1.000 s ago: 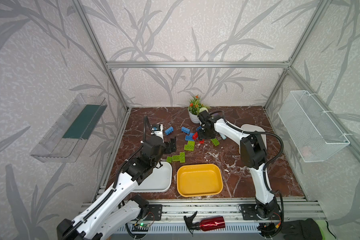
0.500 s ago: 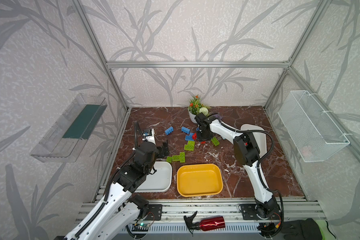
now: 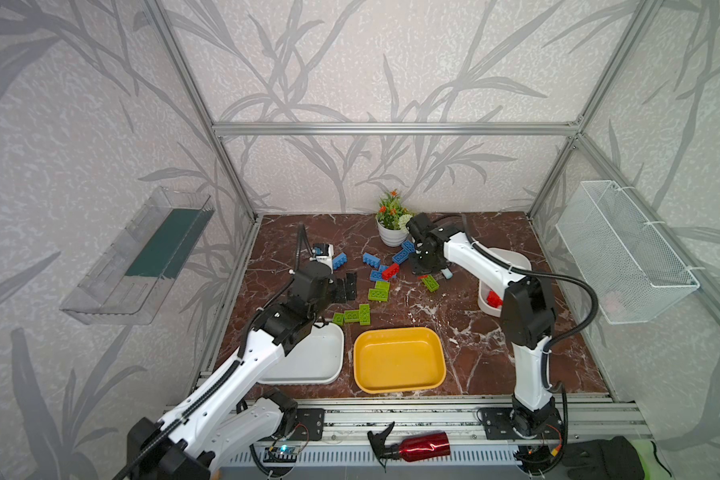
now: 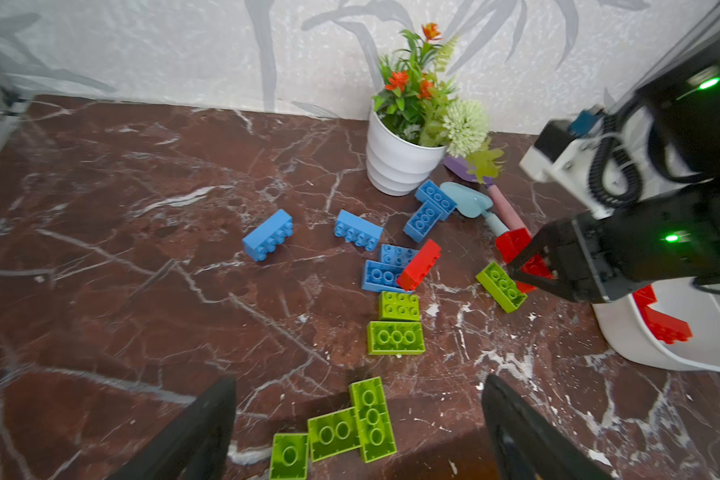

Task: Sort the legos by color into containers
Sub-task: 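Carry the red brick with the right gripper and drop it into the white tub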

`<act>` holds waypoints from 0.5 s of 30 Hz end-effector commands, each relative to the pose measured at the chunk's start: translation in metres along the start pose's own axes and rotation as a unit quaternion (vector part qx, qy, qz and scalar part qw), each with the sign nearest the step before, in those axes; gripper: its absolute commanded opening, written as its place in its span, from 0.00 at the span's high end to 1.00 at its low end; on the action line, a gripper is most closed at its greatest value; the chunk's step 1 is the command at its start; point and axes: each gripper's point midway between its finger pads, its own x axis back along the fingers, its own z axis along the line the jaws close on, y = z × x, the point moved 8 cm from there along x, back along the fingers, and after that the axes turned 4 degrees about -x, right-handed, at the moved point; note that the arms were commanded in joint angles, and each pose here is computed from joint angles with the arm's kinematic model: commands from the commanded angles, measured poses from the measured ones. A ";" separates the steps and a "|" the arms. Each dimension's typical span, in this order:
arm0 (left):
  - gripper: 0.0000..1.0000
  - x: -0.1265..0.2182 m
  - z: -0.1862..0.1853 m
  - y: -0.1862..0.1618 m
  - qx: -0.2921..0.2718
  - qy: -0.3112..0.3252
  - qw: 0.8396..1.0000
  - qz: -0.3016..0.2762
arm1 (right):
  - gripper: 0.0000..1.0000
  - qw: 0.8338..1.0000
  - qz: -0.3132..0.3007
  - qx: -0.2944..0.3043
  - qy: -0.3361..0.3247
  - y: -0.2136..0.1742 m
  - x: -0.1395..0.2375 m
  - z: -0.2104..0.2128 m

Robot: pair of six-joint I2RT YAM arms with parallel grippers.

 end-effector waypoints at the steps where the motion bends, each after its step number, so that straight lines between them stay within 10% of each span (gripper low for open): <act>1: 0.09 -0.015 -0.024 0.021 0.001 -0.076 0.997 -0.010 | 0.77 0.999 -0.004 -0.033 -0.041 -0.008 0.017 -0.051; 15: 0.10 -0.072 -0.093 0.044 -0.021 -0.147 0.989 0.013 | 0.76 0.976 0.008 -0.178 -0.122 -0.025 -0.001 -0.193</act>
